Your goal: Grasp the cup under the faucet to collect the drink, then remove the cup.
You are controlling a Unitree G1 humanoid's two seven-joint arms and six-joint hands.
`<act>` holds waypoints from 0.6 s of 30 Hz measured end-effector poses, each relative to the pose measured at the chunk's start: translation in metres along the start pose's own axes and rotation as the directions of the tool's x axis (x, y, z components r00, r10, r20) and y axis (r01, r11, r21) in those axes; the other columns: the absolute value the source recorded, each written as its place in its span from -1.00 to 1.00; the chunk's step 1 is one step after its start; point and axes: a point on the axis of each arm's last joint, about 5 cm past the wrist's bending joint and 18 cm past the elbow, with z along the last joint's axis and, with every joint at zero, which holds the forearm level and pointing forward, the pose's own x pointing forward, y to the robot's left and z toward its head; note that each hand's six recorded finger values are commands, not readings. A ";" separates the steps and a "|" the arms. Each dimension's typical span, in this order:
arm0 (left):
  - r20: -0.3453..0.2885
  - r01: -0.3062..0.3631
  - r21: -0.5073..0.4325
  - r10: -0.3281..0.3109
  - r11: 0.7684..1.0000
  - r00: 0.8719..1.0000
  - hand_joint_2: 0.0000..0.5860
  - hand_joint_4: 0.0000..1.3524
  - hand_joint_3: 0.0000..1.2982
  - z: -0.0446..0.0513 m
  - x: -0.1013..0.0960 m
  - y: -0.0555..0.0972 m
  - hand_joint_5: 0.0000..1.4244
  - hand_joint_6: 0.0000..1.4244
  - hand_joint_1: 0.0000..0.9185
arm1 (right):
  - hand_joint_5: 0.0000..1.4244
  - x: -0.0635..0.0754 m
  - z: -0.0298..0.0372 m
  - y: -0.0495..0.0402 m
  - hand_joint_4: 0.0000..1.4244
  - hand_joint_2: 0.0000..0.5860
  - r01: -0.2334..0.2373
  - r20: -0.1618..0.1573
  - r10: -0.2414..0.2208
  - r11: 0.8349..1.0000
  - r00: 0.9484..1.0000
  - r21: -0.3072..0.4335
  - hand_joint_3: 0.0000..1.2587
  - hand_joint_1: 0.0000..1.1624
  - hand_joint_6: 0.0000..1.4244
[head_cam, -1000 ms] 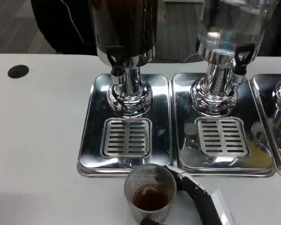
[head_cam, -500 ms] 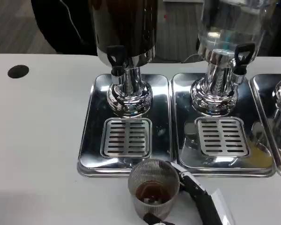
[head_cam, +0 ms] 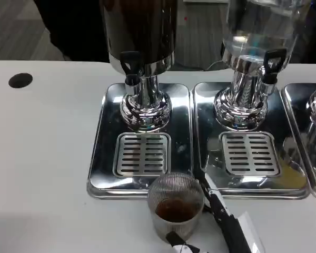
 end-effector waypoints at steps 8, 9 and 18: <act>0.003 -0.005 -0.002 0.005 1.000 1.000 -0.93 -1.00 -1.00 0.0000 0.002 0.000 -1.00 -1.00 -1.00 | -0.91 0.001 -0.0008 -0.0036 -1.00 -0.26 -0.010 -0.006 0.010 1.000 1.000 0.010 -0.96 0.46 -0.62; 0.003 -0.006 -0.002 0.006 1.000 1.000 -0.93 -1.00 -1.00 0.0000 0.003 -0.001 -1.00 -1.00 -1.00 | -0.91 0.001 -0.0010 -0.0044 -1.00 -0.26 -0.012 -0.007 0.012 1.000 1.000 0.010 -0.96 0.45 -0.62; 0.004 -0.009 -0.011 0.010 1.000 1.000 -0.93 -1.00 -1.00 -0.0010 0.007 -0.003 -1.00 -1.00 -1.00 | -0.91 -0.008 0.0000 -0.0245 -1.00 -0.26 0.017 -0.002 -0.017 1.000 1.000 -0.005 -0.95 0.45 -0.66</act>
